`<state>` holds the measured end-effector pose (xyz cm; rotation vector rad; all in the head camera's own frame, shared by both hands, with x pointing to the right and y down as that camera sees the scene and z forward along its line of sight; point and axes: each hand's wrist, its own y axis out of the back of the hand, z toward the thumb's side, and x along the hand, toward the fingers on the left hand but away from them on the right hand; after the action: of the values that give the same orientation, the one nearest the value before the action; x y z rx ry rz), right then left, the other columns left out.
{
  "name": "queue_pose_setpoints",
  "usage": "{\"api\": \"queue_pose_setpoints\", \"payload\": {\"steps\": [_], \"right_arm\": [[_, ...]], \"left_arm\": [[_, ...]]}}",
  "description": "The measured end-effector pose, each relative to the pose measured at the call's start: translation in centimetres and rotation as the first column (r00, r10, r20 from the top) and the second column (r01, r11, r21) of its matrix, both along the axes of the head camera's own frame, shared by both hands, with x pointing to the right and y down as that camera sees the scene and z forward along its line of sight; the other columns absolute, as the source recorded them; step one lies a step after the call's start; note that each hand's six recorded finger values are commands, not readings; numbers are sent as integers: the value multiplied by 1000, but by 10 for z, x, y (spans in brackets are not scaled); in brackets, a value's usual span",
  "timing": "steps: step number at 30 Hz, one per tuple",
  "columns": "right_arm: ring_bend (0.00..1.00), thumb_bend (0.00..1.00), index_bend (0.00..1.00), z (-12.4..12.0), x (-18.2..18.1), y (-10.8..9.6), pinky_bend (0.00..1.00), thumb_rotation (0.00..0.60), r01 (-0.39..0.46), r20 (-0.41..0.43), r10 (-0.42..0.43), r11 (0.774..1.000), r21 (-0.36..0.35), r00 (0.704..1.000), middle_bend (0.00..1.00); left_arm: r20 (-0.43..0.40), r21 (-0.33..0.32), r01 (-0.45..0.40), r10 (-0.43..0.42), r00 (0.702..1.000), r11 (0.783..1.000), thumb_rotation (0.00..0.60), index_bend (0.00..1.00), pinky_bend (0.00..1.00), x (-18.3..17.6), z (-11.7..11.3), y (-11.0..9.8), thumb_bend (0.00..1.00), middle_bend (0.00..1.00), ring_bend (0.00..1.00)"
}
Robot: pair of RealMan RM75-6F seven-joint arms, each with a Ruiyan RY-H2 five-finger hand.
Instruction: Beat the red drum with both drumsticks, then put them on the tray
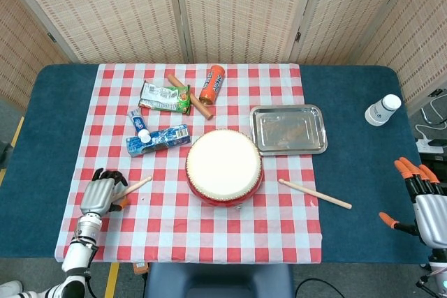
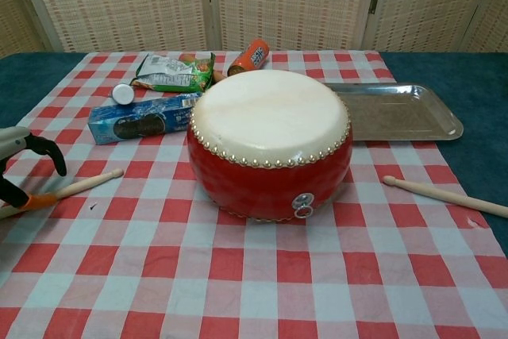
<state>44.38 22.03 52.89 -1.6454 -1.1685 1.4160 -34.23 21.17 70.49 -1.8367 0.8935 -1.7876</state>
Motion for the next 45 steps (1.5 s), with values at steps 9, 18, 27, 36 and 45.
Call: {"api": "queue_pose_setpoints", "payload": {"steps": [9, 18, 27, 36, 45], "right_arm": [[27, 0, 47, -1, 2, 1, 80, 600, -8, -1, 8, 1000, -2, 1000, 29], [30, 0, 65, 2, 0, -1, 80, 600, -1, 3, 1, 1000, -4, 1000, 29], [30, 0, 67, 0, 2, 0, 80, 600, -9, -1, 9, 1000, 0, 1000, 29], [30, 0, 67, -1, 1, 0, 80, 600, -10, -2, 10, 1000, 3, 1000, 29], [30, 0, 68, -1, -1, -1, 80, 600, -3, -1, 3, 1000, 3, 1000, 29]], "left_arm": [[57, -12, 34, -34, 998, 999, 600, 464, 48, -4, 15, 1, 357, 215, 123], [57, -53, 54, -51, 997, 997, 600, 484, 48, -8, 23, 5, 420, 208, 116], [17, -45, 55, -54, 998, 998, 600, 593, 49, -2, 20, 4, 502, 241, 125], [-124, 71, 157, -147, 981, 985, 600, 584, 56, -13, -10, -2, 510, 275, 147], [-403, 78, 400, -338, 851, 913, 600, 546, 166, -35, -31, -4, 539, 324, 207]]}}
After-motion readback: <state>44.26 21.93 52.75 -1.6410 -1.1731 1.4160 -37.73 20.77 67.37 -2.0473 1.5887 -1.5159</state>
